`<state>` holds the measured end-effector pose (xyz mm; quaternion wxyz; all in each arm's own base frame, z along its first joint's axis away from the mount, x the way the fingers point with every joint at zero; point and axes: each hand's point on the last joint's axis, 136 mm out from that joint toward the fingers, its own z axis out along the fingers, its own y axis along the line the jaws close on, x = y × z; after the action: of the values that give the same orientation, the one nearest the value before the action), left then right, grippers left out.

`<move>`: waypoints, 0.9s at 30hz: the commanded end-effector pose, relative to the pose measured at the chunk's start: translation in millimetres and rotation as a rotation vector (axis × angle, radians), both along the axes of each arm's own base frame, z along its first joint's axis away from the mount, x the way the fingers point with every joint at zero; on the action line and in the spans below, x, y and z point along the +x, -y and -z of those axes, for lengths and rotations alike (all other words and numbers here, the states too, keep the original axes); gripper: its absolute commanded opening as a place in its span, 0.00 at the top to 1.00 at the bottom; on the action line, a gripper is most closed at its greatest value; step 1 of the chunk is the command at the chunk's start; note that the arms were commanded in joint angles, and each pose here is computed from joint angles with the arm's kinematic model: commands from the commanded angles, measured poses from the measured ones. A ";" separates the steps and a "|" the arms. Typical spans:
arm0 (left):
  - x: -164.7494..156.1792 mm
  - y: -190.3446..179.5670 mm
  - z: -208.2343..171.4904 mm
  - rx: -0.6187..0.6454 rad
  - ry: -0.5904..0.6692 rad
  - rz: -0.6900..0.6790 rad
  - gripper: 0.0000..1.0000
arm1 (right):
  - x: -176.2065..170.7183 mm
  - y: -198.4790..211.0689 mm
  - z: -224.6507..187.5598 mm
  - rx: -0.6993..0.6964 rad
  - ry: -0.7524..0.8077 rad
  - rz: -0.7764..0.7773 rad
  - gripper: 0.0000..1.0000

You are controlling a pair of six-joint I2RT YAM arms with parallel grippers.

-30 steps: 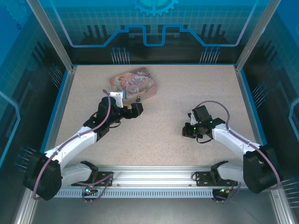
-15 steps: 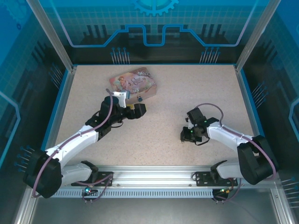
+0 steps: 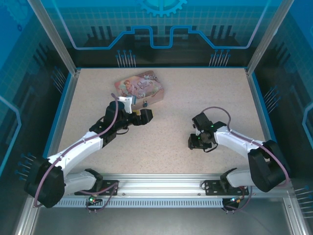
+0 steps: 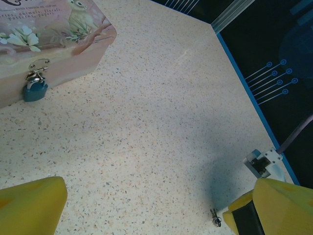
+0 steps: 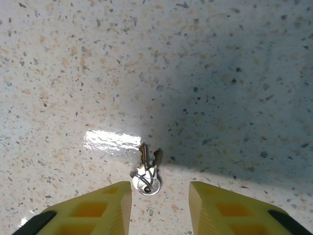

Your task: Unlock a padlock with a key

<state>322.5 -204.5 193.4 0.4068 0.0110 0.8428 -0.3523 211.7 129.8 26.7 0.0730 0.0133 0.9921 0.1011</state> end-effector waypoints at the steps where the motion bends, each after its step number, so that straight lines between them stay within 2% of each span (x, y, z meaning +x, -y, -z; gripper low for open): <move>1: -0.3 1.1 -10.4 0.013 0.037 0.011 0.01 | 3.2 -2.0 1.5 -0.026 -0.003 0.005 0.66; 7: -0.8 1.0 -9.4 0.016 0.036 0.013 0.01 | 5.2 -10.5 7.2 -0.018 -0.019 -0.009 0.67; 12: -0.4 0.5 -7.9 0.022 0.035 0.011 0.01 | 9.6 -11.6 2.2 -0.053 0.002 -0.039 0.67; 16: 0.2 0.4 -7.1 0.028 0.035 0.012 0.01 | 13.7 -22.2 -6.3 -0.010 0.037 -0.075 0.68; 20: 1.2 0.9 -6.3 0.028 0.034 0.012 0.01 | 17.6 -18.4 -12.1 -0.027 0.057 -0.049 0.66; 27: 1.1 2.2 -4.7 0.033 0.031 0.020 0.01 | 23.6 -11.7 -4.0 -0.085 0.034 0.011 0.75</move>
<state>322.2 -204.3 192.5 0.4098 0.0211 0.8436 -0.3464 233.2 143.3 31.1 0.0933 0.0014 0.9925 0.0788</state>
